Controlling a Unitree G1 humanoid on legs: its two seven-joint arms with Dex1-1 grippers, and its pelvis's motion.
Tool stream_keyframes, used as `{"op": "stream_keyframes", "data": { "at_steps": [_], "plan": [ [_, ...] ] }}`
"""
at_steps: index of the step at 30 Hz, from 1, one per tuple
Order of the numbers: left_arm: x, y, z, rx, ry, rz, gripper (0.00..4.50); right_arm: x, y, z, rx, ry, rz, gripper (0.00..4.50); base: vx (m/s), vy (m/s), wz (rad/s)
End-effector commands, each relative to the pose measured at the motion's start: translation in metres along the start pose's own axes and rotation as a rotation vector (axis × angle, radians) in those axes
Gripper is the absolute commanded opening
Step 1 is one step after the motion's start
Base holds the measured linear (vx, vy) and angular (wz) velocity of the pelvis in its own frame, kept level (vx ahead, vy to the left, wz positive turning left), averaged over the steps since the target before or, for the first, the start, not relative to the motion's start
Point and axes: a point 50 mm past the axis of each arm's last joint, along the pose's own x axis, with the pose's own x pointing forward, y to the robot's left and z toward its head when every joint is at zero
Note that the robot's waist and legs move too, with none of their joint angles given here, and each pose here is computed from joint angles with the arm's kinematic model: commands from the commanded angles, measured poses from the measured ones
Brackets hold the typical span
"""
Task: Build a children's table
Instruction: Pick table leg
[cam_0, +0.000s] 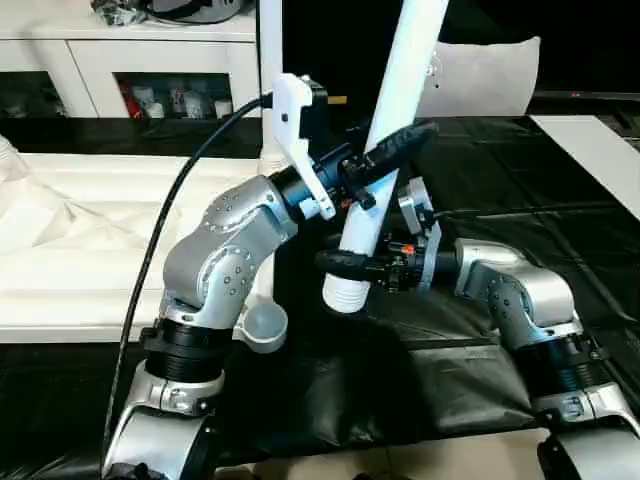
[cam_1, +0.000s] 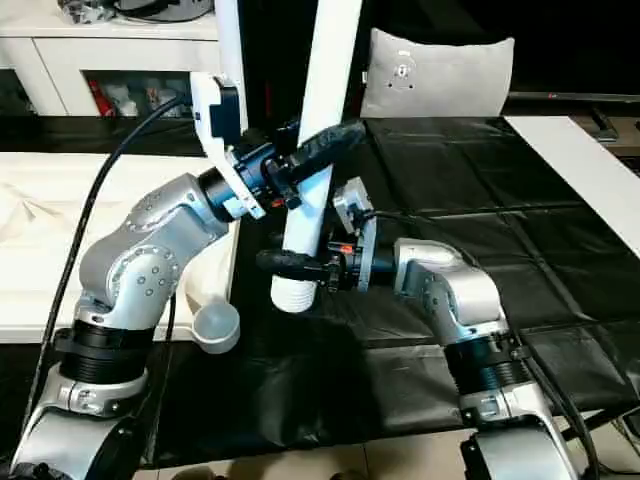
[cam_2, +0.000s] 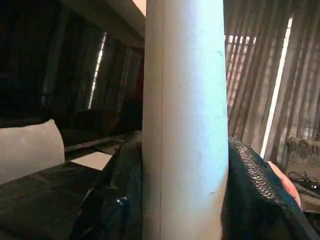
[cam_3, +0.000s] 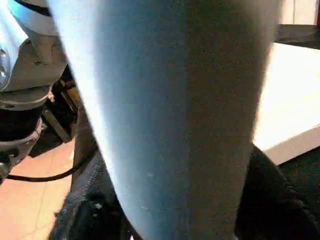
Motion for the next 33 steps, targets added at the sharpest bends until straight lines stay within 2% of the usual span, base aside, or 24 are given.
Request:
{"op": "stream_keyframes", "data": {
  "at_steps": [1,5,22,27,29,31,33],
  "plan": [
    [0.003,-0.0029,0.0051,0.027,-0.013,-0.021,1.74,-0.0062,-0.0009,0.0026,-0.008,-0.012,-0.026,2.91,0.0,0.0,0.0],
    [0.0033,-0.0027,0.0052,0.026,-0.013,-0.023,1.74,-0.0082,-0.0015,0.0013,-0.008,0.0,-0.032,3.15,0.0,0.0,0.0],
    [0.0034,-0.0034,0.0047,0.021,-0.012,-0.028,1.74,-0.0063,0.0001,0.0054,-0.016,-0.043,-0.015,3.15,0.0,0.0,0.0],
    [0.0035,-0.0039,0.0045,0.021,-0.012,-0.029,1.74,-0.005,-0.0005,0.0037,-0.012,-0.031,-0.015,3.15,0.0,0.0,0.0],
    [0.0033,-0.0041,0.0044,0.021,-0.012,-0.029,1.74,-0.0048,-0.0005,0.0034,-0.011,-0.031,-0.015,2.89,0.0,0.0,0.0],
    [0.0032,-0.0044,0.0041,0.021,-0.011,-0.03,1.74,-0.0045,-0.0007,0.0031,-0.009,-0.031,-0.016,2.89,0.0,0.0,0.0],
    [0.0033,-0.0049,0.0036,0.019,-0.011,-0.03,1.74,-0.0037,-0.0011,0.0025,-0.005,-0.033,-0.017,2.57,0.0,0.0,0.0]
  ]
}}
